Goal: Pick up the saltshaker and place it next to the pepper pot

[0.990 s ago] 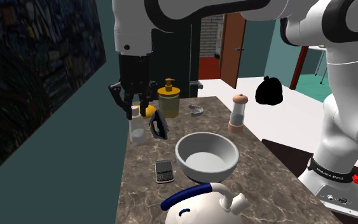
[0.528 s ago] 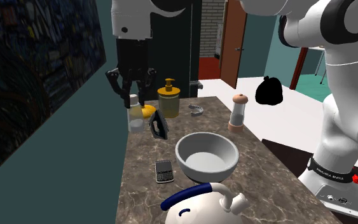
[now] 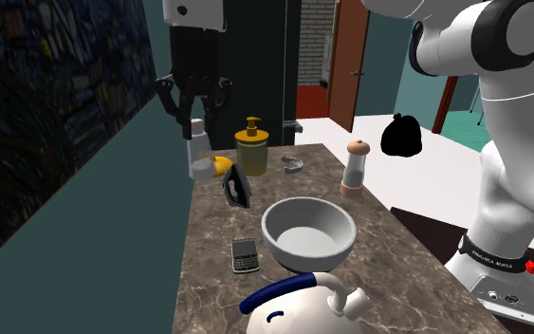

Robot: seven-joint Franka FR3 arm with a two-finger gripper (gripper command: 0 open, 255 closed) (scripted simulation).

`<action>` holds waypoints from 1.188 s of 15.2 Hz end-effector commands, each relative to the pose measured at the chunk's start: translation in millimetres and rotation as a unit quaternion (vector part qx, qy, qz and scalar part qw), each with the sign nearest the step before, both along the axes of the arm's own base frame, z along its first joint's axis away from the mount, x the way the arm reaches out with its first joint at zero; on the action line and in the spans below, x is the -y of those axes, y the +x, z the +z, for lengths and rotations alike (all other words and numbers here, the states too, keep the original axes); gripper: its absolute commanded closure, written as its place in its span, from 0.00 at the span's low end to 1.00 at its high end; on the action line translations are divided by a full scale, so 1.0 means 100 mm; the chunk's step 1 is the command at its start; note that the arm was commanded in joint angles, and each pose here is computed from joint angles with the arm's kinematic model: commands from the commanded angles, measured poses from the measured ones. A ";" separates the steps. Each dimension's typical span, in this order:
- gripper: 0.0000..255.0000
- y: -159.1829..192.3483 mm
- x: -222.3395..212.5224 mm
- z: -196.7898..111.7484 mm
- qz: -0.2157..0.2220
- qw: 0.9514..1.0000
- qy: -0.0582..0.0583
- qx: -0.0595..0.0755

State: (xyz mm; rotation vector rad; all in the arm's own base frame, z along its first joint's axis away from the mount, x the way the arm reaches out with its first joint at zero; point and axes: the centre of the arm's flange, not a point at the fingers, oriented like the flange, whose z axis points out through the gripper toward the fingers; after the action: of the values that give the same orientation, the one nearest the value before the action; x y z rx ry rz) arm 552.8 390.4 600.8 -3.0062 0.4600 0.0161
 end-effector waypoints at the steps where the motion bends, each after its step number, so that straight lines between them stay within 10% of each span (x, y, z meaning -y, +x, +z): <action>1: 1.00 0.00 0.00 0.11 0.000 1.000 0.000 0.000; 18: 1.00 -0.43 1.80 0.25 0.000 1.000 0.000 0.000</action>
State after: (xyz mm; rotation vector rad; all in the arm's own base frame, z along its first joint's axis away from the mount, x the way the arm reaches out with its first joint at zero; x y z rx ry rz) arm 513.3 225.8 628.4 -3.0076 0.4613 0.0161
